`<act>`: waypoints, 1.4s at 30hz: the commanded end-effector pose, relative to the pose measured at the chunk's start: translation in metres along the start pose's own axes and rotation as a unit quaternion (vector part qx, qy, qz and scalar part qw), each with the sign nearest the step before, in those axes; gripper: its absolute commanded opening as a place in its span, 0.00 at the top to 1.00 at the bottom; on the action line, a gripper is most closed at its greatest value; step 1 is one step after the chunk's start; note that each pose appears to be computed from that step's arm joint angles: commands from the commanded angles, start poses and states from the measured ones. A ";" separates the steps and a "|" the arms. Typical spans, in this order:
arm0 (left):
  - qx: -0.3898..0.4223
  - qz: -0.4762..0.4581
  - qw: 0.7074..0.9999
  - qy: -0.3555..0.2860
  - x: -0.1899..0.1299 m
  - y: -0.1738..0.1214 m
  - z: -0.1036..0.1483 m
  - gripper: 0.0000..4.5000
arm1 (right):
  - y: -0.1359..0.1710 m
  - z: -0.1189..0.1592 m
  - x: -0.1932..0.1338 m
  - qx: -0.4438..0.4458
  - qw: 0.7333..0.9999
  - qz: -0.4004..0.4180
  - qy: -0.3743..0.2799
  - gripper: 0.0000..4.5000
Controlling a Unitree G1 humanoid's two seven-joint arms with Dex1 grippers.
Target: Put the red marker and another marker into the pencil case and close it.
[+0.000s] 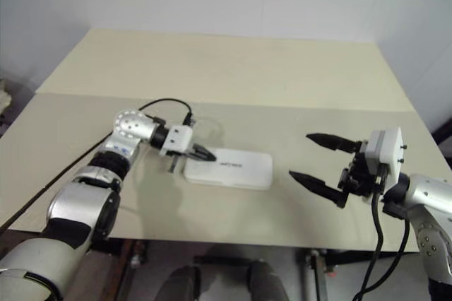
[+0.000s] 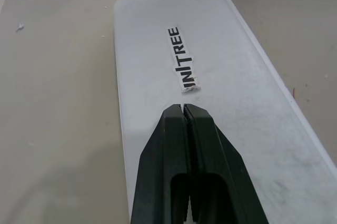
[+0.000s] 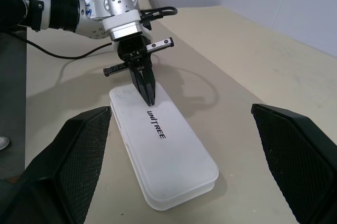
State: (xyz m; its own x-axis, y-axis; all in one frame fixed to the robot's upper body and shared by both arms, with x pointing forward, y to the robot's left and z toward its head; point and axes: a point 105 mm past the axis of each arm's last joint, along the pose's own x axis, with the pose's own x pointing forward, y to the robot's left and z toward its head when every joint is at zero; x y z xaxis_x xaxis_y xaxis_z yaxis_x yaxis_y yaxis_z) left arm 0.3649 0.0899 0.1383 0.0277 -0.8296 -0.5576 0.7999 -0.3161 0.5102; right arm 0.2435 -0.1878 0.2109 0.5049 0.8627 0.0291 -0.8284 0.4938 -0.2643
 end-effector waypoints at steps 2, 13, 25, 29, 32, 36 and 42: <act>-0.005 -0.075 0.996 0.055 0.010 -0.031 -0.022 0.99 | 0.001 0.004 0.000 -0.015 1.000 0.002 -0.007 0.00; -0.080 0.093 0.981 -0.149 -0.019 -0.001 0.011 0.99 | 0.002 0.006 0.003 -0.016 1.000 0.001 -0.015 0.00; -0.066 0.232 0.932 -0.269 -0.090 -0.010 0.036 0.72 | -0.011 0.008 0.010 -0.023 0.999 0.019 -0.014 0.00; -0.084 0.202 0.934 -0.281 -0.107 -0.032 0.034 0.43 | -0.018 0.008 0.014 -0.029 0.999 0.030 -0.015 0.00; -0.095 0.200 0.932 -0.287 -0.115 -0.036 0.034 0.20 | -0.023 0.008 0.015 -0.031 0.999 0.037 -0.015 0.00; -0.128 0.187 0.935 -0.273 -0.127 -0.045 0.028 0.01 | -0.025 0.005 0.014 -0.031 0.998 0.049 -0.010 0.00; -0.163 0.175 0.942 -0.234 -0.149 -0.056 0.024 0.01 | -0.032 0.005 0.012 -0.036 0.998 0.058 0.000 0.00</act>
State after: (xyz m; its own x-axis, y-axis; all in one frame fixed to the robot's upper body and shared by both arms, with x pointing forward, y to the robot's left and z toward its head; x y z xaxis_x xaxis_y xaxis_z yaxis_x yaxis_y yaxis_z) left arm 0.3173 0.2180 0.2047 0.2270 -0.9731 0.0406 0.9199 0.2279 0.3192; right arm 0.2761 -0.1913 0.2168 0.4118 0.9113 0.0019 -0.8723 0.3949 -0.2883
